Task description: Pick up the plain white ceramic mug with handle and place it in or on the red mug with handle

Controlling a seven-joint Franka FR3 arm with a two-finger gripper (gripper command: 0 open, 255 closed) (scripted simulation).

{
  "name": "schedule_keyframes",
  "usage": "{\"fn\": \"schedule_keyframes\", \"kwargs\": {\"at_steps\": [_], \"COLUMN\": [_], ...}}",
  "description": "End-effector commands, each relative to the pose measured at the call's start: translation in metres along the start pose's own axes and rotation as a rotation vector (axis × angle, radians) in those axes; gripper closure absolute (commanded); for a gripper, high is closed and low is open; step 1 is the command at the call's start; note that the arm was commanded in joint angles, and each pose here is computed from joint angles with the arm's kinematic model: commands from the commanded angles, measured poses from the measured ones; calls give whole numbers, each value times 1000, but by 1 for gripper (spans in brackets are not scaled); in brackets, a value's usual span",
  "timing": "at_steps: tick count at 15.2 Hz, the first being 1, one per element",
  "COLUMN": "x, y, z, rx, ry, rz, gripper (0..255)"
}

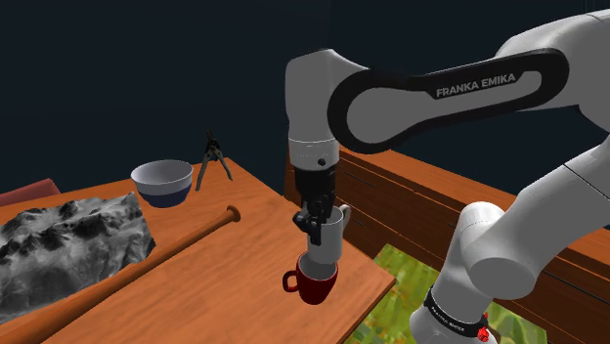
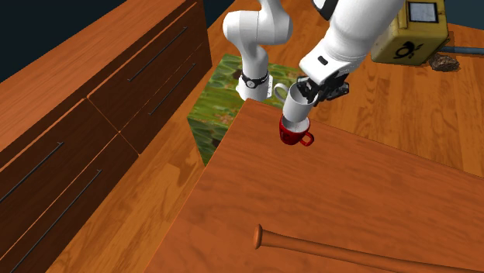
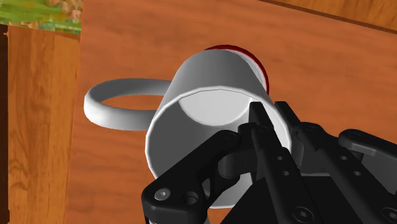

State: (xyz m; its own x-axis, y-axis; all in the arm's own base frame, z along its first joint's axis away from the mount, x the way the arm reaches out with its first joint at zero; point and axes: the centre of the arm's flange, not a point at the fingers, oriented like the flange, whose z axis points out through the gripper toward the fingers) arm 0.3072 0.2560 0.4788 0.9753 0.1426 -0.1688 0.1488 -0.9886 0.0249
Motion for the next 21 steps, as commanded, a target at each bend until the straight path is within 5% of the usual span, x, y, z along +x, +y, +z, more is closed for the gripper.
{"fn": "schedule_keyframes", "kwargs": {"at_steps": [1, 12, 13, 18, 21], "x": [1, 4, 4, 4, 4], "y": [0, -1, -1, -1, -1], "z": [10, 30, 30, 30, -9], "rx": [0, 0, 0, 0, 0], "ry": [1, 1, 1, 1, 1], "rz": [0, 0, 0, 0, 0], "gripper": [255, 255, 0, 0, 0]}}
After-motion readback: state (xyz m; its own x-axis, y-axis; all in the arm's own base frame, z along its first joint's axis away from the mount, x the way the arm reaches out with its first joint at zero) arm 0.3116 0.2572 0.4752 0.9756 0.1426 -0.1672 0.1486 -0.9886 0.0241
